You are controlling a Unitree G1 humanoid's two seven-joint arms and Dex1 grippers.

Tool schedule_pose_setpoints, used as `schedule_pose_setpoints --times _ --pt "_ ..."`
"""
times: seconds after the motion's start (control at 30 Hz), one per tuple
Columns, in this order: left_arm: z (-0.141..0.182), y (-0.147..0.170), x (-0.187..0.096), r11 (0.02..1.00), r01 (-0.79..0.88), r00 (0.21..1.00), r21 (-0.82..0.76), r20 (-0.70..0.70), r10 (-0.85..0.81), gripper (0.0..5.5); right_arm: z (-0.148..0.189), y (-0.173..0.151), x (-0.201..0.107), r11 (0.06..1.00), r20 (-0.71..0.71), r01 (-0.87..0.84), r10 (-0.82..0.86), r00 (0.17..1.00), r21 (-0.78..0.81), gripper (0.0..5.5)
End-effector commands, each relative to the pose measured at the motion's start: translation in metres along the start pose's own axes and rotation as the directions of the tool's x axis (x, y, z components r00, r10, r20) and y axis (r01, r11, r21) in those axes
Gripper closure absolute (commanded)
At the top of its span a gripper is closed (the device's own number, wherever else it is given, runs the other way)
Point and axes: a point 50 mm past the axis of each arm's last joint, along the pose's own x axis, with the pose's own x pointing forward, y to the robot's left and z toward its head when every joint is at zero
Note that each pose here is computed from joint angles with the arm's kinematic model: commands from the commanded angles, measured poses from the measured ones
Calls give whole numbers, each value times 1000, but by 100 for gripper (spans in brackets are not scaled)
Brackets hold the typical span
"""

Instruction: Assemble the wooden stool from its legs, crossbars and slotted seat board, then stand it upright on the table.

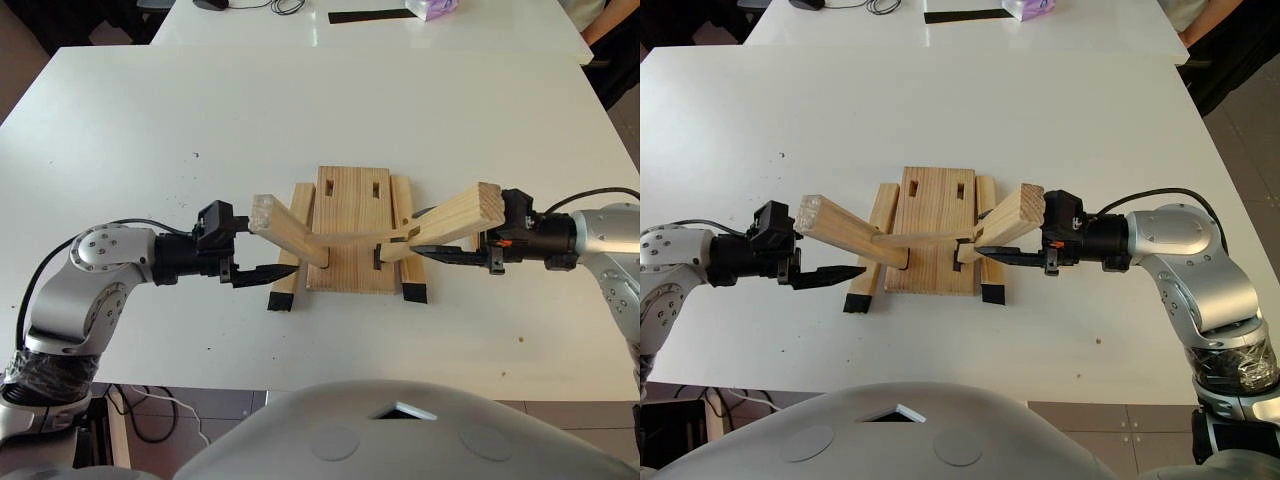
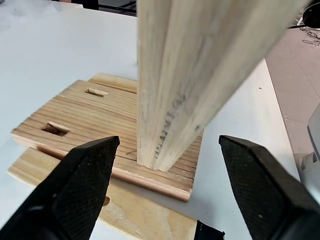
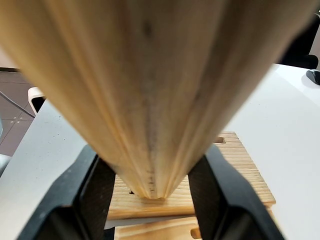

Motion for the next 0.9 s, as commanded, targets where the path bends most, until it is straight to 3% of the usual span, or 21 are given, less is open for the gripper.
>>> schedule_pose_setpoints --times 0.03,0.9 --pt "2 4 4 1000 -2 1000 8 -13 2 178 -5 7 3 999 -32 -45 46 998 28 346" --pt "4 8 7 1000 20 1000 21 -20 -20 178 -14 12 3 996 -80 -79 81 993 35 346"
